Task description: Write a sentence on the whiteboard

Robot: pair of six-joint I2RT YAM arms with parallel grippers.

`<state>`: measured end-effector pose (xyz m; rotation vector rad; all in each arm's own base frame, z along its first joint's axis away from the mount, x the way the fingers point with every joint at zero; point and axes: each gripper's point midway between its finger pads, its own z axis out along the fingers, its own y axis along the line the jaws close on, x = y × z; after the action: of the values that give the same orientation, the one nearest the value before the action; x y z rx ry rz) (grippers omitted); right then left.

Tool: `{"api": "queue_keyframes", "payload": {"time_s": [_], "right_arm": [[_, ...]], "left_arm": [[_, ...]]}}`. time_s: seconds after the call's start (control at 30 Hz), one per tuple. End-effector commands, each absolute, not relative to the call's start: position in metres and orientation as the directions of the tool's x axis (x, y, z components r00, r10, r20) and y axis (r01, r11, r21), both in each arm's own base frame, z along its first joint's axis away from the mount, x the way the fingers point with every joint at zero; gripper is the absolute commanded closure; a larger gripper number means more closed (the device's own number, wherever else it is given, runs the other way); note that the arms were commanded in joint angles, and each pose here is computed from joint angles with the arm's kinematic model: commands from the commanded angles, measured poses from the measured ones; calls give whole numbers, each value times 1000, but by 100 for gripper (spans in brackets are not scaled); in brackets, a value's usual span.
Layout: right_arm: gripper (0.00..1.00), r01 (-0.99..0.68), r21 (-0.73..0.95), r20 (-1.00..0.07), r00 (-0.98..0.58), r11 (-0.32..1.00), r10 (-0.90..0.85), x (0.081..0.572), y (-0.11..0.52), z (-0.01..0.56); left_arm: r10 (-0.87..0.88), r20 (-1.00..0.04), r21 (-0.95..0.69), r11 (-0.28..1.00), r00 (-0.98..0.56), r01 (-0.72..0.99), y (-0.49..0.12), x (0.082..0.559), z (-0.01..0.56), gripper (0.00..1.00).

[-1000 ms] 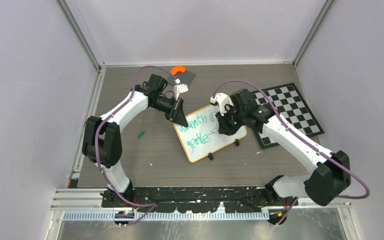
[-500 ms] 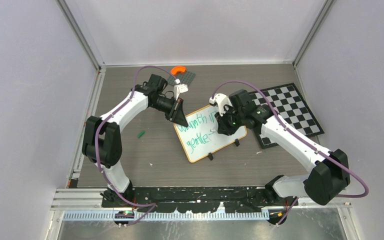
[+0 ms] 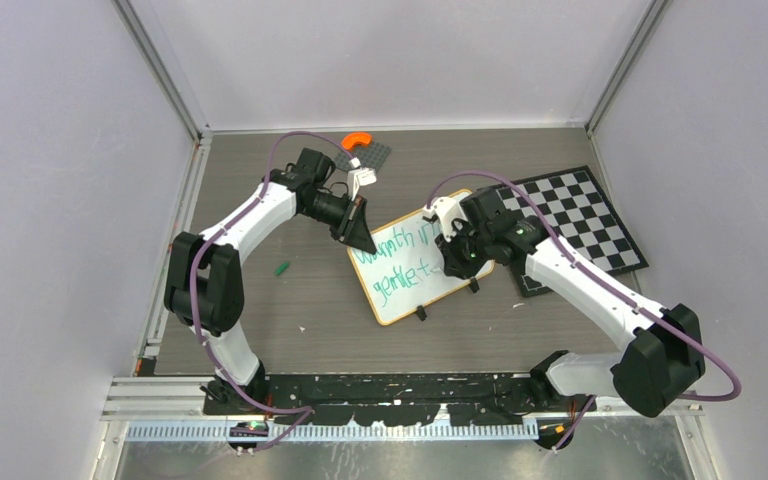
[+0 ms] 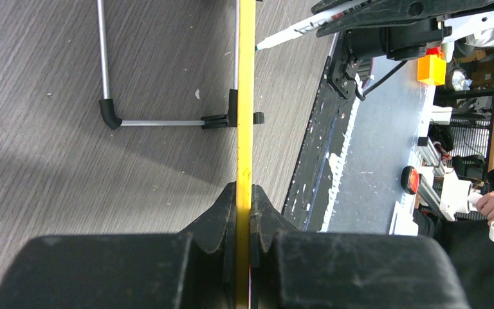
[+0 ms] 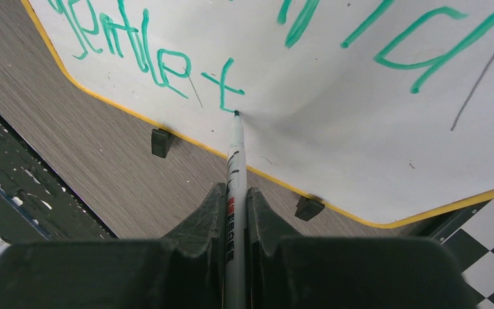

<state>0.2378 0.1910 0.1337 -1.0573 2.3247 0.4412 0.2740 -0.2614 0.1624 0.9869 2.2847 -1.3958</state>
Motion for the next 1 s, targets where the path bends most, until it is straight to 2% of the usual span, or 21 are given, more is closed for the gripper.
{"api": "queue_keyframes", "payload": {"time_s": [0.0, 0.57, 0.97], "right_arm": [[100, -768, 4, -683, -470, 640, -559, 253, 193, 175], [100, -759, 30, -642, -513, 650, -569, 255, 194, 148], [100, -741, -61, -641, -485, 669, -595, 265, 178, 159]], "left_arm": [[409, -593, -635, 292, -694, 715, -262, 273, 174, 100], [411, -595, -633, 291, -691, 717, -262, 274, 174, 100], [410, -594, -636, 288, -692, 716, -263, 274, 174, 100]]}}
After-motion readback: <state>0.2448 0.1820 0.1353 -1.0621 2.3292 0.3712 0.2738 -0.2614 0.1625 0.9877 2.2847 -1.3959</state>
